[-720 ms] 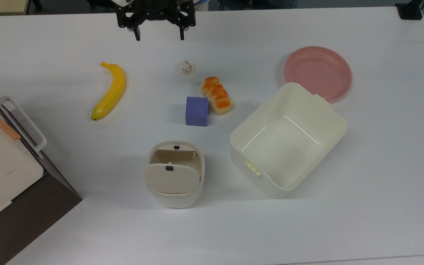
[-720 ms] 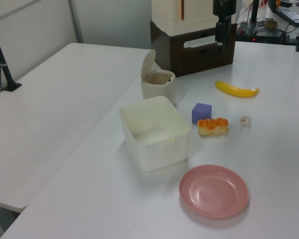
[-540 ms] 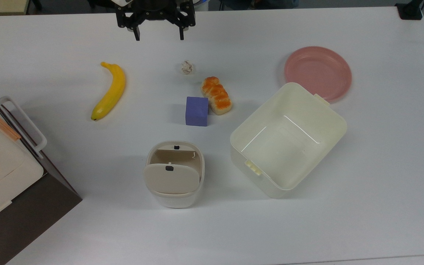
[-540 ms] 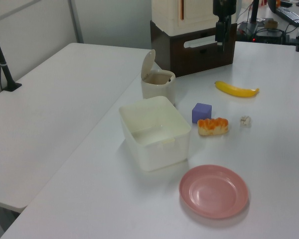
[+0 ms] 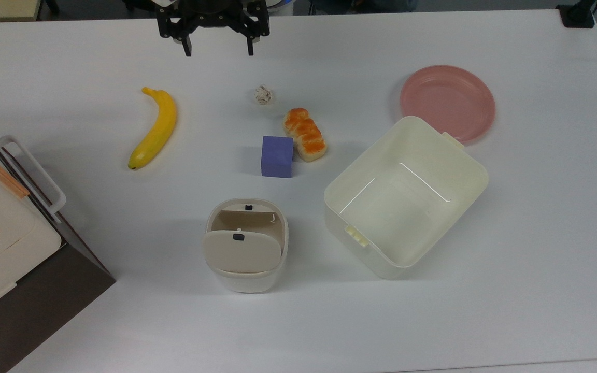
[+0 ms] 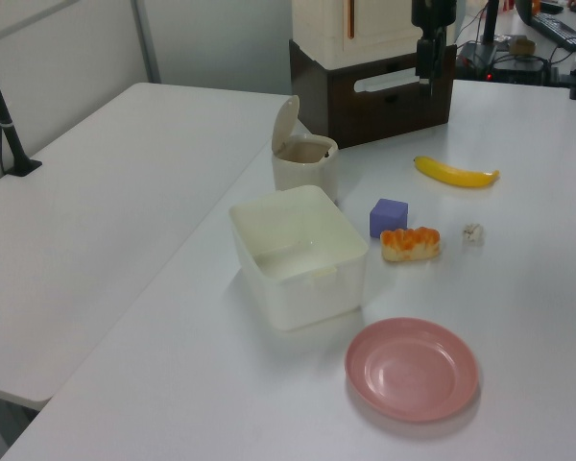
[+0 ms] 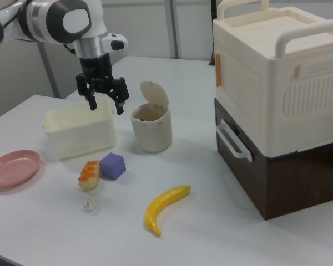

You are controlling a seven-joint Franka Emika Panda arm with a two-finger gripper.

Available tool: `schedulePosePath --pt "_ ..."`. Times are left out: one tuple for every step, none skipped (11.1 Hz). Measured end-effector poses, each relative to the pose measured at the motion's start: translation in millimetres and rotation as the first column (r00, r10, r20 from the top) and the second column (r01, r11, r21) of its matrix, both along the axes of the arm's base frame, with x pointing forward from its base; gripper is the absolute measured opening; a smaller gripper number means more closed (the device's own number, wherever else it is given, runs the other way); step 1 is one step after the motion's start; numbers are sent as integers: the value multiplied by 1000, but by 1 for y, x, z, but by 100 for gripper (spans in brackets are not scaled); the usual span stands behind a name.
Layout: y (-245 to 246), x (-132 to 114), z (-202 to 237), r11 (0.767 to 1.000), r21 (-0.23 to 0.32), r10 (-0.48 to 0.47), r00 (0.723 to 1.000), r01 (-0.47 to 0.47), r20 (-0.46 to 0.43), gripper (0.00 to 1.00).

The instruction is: Grab it up and put it in the trash

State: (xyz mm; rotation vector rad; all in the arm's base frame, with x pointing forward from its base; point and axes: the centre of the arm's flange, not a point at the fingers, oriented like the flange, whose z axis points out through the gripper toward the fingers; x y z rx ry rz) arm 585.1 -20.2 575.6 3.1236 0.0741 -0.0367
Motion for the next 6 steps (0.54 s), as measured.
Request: schedulePosePath --pt "0 0 0 1000 0 2 1000 -2 0 100" --pt "0 0 0 1000 0 2 1000 -2 0 100" --pt "0 0 0 1000 0 3 1000 -3 0 100" --pt "0 0 0 1000 0 3 1000 -3 1 100" --pt "0 0 1 1000 0 3 1000 -3 1 100" --pt "0 0 1 1000 0 4 1000 -4 2 100"
